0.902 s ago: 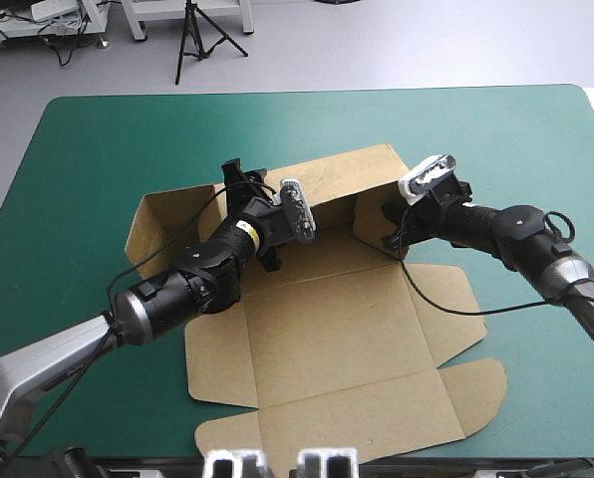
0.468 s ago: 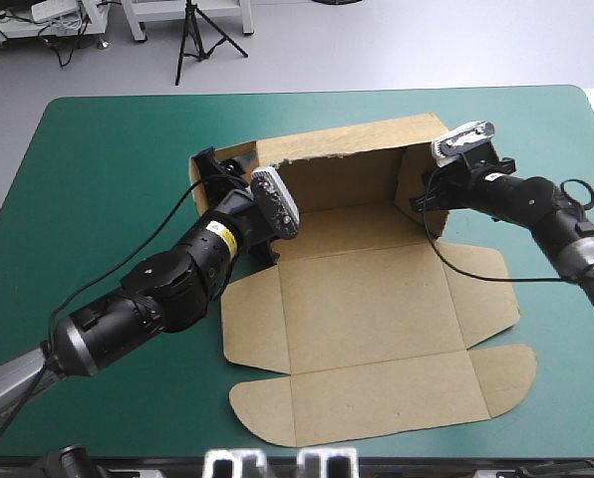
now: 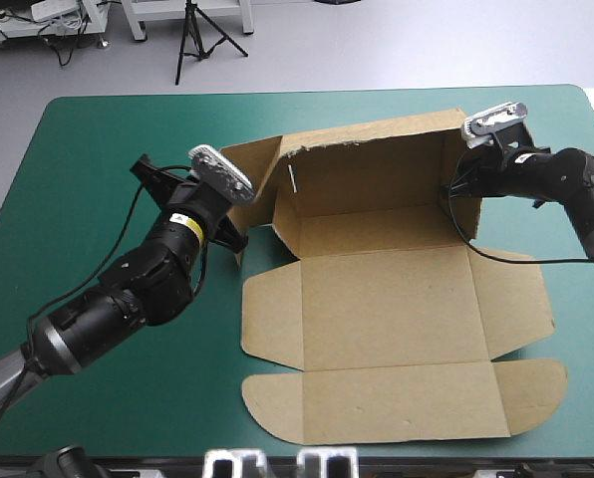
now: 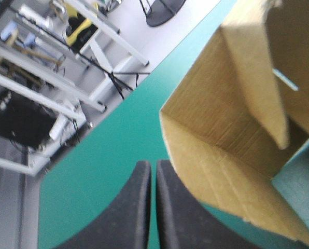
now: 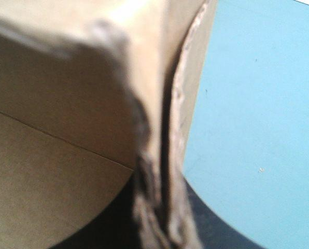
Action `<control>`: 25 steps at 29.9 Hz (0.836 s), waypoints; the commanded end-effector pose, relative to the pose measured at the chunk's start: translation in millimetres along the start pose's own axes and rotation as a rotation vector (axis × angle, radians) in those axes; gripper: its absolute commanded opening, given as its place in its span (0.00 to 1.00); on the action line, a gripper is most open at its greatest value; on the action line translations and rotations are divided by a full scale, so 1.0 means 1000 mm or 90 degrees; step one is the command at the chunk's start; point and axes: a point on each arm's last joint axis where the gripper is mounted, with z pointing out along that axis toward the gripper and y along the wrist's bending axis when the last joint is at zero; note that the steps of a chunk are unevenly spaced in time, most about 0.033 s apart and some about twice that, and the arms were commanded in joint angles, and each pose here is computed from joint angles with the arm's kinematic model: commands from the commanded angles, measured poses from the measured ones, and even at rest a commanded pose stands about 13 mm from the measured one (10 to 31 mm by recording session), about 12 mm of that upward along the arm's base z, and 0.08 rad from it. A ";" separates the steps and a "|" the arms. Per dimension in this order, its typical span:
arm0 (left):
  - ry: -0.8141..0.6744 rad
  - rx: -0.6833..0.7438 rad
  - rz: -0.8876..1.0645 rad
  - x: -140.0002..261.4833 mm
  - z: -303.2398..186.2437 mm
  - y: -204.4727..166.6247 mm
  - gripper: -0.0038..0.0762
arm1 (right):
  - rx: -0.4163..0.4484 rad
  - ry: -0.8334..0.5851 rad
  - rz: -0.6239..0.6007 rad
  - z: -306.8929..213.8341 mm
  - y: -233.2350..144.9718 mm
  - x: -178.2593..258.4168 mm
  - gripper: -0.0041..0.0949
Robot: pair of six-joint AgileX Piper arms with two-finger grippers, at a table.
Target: Fold the box
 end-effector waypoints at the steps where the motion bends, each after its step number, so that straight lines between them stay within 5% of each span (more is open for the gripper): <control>1: 0.010 -0.023 -0.115 -0.001 -0.007 0.031 0.07 | 0.052 -0.046 -0.009 -0.029 -0.009 -0.025 0.02; 15: 0.096 -0.076 -0.276 0.035 0.007 0.084 0.07 | -0.049 0.116 -0.043 -0.077 0.002 -0.043 0.02; 25: 0.114 -0.052 -0.305 0.040 0.009 0.084 0.07 | -0.078 0.225 0.009 -0.030 -0.009 -0.032 0.02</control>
